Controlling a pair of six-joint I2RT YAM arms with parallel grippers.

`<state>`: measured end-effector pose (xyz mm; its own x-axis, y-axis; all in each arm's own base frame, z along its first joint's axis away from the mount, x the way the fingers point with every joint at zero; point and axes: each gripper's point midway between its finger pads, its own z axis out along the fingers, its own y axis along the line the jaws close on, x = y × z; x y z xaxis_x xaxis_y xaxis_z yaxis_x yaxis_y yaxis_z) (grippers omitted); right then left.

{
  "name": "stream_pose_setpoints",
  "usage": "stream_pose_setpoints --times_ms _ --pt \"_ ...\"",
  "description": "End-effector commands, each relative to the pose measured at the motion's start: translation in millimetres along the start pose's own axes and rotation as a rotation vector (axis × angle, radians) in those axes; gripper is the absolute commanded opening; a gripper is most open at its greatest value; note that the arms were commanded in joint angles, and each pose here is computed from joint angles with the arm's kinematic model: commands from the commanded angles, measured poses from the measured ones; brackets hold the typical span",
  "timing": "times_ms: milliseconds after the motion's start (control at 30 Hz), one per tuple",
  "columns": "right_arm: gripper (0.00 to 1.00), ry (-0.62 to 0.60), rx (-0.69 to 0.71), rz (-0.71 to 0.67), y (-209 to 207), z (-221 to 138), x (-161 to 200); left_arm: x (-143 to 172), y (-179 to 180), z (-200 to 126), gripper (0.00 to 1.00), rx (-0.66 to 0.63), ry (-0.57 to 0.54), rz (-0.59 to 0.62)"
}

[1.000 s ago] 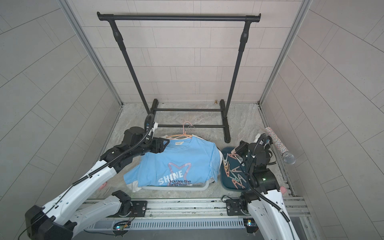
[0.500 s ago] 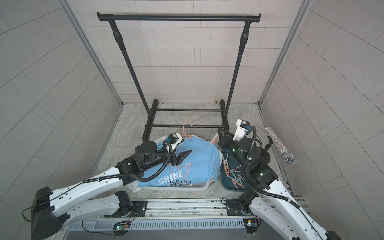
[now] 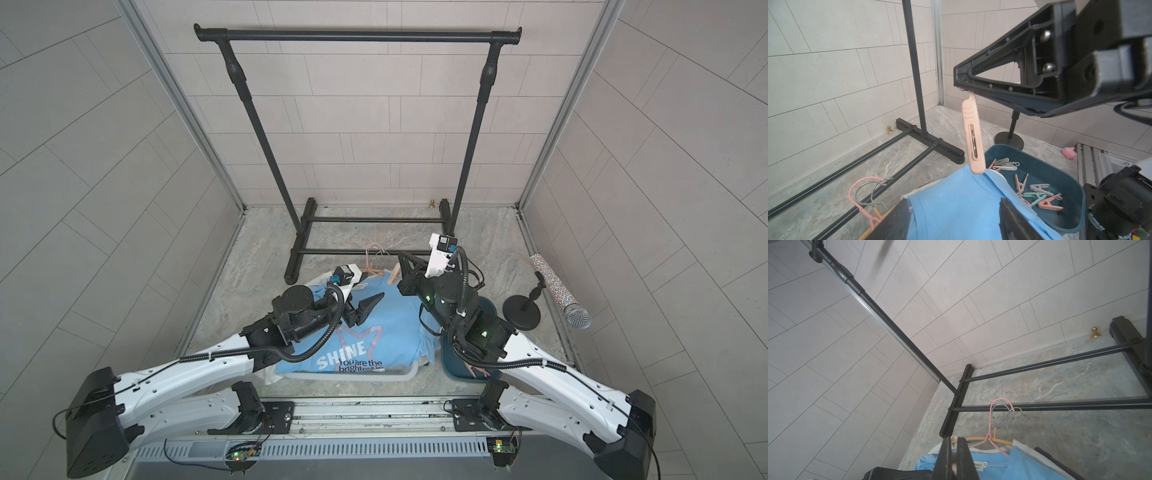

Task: Use clothespins to secure the t-shirt on both sides of the hanger
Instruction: Open the clothespin.

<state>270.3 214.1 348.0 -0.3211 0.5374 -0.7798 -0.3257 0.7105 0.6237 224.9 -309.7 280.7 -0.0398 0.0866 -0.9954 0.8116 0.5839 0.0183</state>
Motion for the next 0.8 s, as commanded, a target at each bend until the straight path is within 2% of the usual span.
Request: stream_pose_setpoints --times_ms 0,133,300,500,700,767 --pt "0.0 -0.058 -0.064 0.036 22 -1 -14 -19 0 -3 0.7 -0.002 -0.077 0.006" --pt "0.0 -0.03 -0.089 0.037 32 2 -1 -17 -1 -2 0.63 0.004 -0.069 0.022" --pt "0.0 -0.01 -0.104 0.043 35 3 11 -14 -8 0 0.45 0.043 -0.066 0.057" --pt "0.0 -0.006 -0.098 0.044 32 1 15 -17 -9 -2 0.35 0.05 -0.088 0.056" --pt "0.0 0.005 -0.092 0.039 30 1 19 -21 -8 -6 0.35 0.045 -0.118 0.055" --pt "0.0 0.014 -0.093 0.04 30 2 22 -20 -9 -6 0.31 0.046 -0.118 0.062"
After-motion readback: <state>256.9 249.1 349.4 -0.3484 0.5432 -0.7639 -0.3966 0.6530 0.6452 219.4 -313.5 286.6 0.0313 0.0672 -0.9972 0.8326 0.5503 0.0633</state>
